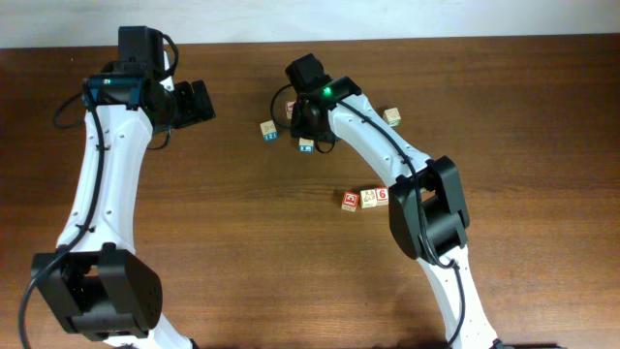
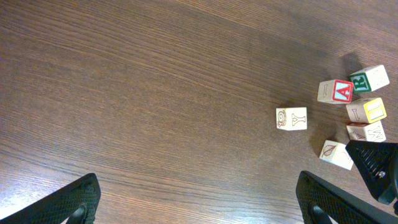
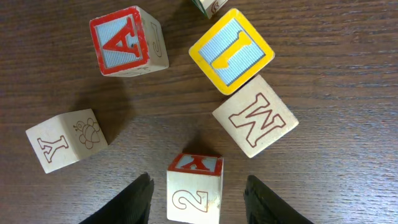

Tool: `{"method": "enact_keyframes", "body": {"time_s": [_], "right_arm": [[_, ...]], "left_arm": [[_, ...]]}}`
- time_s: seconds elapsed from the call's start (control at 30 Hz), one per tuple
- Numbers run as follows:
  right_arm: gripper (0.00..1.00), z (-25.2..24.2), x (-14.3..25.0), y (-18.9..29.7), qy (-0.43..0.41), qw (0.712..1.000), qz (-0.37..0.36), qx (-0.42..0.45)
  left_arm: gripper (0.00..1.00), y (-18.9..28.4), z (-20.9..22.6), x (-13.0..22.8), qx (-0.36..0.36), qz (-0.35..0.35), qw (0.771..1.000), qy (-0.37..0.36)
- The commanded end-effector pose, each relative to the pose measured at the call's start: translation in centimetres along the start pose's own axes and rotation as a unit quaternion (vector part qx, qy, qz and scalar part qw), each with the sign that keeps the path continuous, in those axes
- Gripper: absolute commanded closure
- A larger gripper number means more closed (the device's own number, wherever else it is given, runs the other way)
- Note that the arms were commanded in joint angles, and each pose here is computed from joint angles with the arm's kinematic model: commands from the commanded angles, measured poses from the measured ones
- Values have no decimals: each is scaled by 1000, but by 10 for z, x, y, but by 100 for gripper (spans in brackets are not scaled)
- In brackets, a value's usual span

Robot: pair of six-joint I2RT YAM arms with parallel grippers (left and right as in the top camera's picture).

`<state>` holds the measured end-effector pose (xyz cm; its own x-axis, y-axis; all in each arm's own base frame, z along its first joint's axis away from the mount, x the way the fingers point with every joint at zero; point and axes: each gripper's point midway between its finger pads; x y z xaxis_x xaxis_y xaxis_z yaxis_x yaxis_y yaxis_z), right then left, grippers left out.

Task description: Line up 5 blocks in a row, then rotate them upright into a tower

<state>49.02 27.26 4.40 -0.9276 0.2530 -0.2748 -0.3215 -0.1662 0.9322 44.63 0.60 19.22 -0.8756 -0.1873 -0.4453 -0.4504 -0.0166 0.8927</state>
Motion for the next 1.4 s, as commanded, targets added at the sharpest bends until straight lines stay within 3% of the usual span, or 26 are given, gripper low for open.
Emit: {"method": "enact_keyframes", "body": {"time_s": [0.0, 0.4, 0.63, 0.77, 1.13, 1.37], "right_arm": [[53, -4, 7, -15, 0, 1000, 2, 17], [57, -3, 19, -33, 11, 1000, 14, 25], [71, -4, 18, -19, 40, 999, 18, 27], [72, -3, 17, -2, 42, 999, 16, 26], [71, -51, 88, 38, 64, 976, 180, 106], [71, -64, 121, 38, 79, 961, 225, 142]], "left_arm": [[1, 2, 1, -5, -4, -7, 1000, 7], [1, 2, 1, -5, -4, -7, 1000, 7], [1, 2, 1, -5, -4, -7, 1000, 7], [1, 2, 1, -5, -4, -7, 1000, 7], [1, 2, 1, -5, -4, -7, 1000, 7], [1, 2, 1, -5, -4, -7, 1000, 7]]}}
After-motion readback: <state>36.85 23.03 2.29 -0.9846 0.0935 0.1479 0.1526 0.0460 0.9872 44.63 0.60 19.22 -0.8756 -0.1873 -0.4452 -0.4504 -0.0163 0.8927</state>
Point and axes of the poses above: each gripper's point midway between its finger pads, its own y axis back along the fingers, its own z axis along the line the jaws close on, x = y × z, and after that the axes turned 6 degrees about -y, right-handed
